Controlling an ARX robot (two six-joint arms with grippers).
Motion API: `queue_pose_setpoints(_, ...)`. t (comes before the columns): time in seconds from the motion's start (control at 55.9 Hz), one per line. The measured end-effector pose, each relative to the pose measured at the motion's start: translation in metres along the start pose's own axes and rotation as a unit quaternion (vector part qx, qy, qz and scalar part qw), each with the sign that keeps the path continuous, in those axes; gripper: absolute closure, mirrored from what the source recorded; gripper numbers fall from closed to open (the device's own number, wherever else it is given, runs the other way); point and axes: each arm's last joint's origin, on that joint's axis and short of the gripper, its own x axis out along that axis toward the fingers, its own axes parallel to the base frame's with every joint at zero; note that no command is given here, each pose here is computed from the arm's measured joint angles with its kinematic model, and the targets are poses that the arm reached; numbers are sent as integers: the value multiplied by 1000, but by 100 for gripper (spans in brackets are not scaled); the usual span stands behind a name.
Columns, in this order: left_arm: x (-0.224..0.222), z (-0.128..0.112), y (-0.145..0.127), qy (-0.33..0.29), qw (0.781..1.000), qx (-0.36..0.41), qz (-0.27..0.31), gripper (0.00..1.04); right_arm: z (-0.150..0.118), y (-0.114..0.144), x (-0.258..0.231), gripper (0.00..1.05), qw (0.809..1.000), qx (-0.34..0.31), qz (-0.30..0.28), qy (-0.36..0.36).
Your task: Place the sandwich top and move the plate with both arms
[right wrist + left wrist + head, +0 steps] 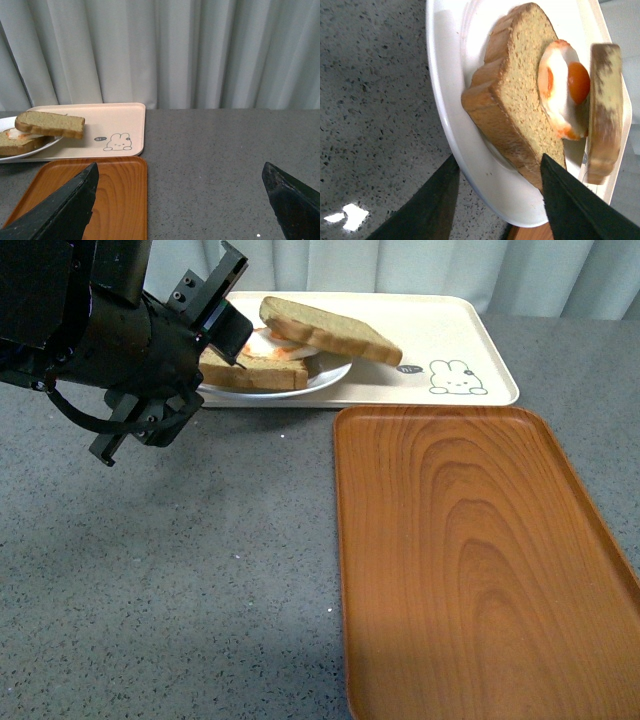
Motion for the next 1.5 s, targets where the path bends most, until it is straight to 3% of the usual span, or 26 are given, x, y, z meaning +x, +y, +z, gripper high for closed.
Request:
queue_pose_setpoints(0.34, -1, 23, 31, -35, 997, 21, 70, 5, 0, 0, 0, 9, 1000, 0, 0, 0)
queue_pose_setpoints(0.68, -24, 52, 57, -75, 988, 42, 125, 6, 0, 0, 0, 9, 1000, 0, 0, 0)
queue_pose_setpoints(0.823, -39, 60, 61, -83, 989, 39, 116, 6, 0, 0, 0, 9, 1000, 0, 0, 0)
queue_pose_setpoints(0.931, -46, 60, 74, -118, 983, 136, -19, 20, 0, 0, 0, 9, 1000, 0, 0, 0)
queue_pose_setpoints(1.002, -66, 56, 86, -176, 952, 239, -73, 31, 0, 0, 0, 9, 1000, 0, 0, 0)
queue_pose_setpoints(1.092, -113, 61, 93, -274, 889, 344, -124, 49, 0, 0, 0, 9, 1000, 0, 0, 0)
queue_pose_setpoints(1.128, -130, 62, 98, -297, 873, 368, -121, 56, 0, 0, 0, 9, 1000, 0, 0, 0)
queue_pose_setpoints(1.181, -149, 56, 109, -306, 865, 383, -107, 66, 0, 0, 0, 9, 1000, 0, 0, 0)
queue_pose_setpoints(1.36, -198, 17, 150, -259, 869, 414, -76, 101, 0, 0, 0, 9, 1000, 0, 0, 0)
queue_pose_setpoints(1.504, -236, 7, 157, -283, 860, 415, -86, 101, 0, 0, 0, 9, 1000, 0, -1, 0)
